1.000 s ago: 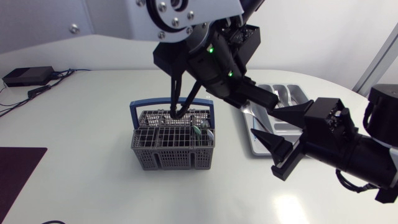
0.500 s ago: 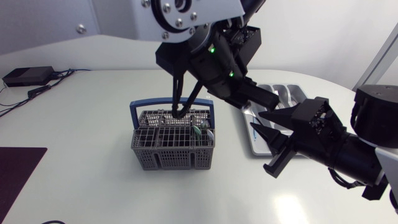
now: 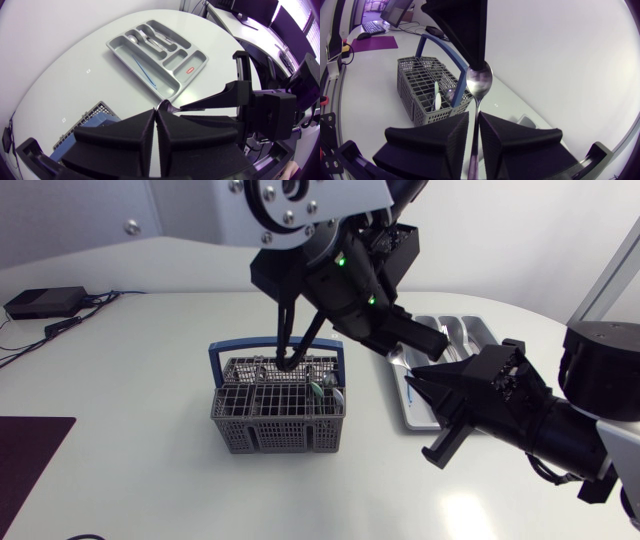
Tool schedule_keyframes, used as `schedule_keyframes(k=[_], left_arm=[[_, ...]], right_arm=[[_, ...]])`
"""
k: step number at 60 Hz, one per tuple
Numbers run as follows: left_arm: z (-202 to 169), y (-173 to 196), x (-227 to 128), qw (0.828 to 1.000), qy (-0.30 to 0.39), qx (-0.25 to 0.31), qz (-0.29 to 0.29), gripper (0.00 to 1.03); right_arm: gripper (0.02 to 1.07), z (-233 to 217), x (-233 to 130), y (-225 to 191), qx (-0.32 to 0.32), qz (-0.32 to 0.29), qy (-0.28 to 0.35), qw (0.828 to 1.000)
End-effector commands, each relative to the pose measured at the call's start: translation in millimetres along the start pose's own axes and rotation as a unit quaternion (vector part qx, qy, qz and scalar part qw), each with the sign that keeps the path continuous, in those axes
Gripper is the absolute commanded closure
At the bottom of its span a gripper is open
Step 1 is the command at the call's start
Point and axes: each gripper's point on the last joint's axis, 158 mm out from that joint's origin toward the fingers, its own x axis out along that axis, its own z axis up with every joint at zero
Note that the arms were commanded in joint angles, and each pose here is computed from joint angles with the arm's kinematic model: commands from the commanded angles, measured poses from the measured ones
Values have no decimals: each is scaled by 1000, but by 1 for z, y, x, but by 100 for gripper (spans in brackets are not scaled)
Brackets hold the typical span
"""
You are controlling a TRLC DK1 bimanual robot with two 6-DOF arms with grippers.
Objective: Unload the cutlery basket into the drawer organizer.
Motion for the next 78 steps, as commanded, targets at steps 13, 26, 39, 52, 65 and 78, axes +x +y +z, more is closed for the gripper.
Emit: schedule_keyframes(k=[13, 26, 39, 52, 65, 78], left_arm=[[1, -2, 6, 1000, 4, -16, -3, 98], [0, -2, 6, 1000, 6, -15, -3, 97], [10, 5, -3, 1000, -10, -25, 0, 65], [18, 14, -10, 999, -22, -37, 5, 36], [33, 40, -34, 996, -57, -62, 18, 33], [33, 62, -46, 996, -64, -51, 36, 33]], right_arm=[[97, -7, 0, 11, -10, 13, 4, 1000], [99, -8, 0, 16, -15, 22, 3, 1000], [99, -10, -2, 21, -16, 34, 4, 999], [99, -16, -5, 29, -23, 48, 8, 999], [98, -32, -11, 35, -48, 67, 12, 997], [98, -61, -20, 1, -57, 76, 20, 995]])
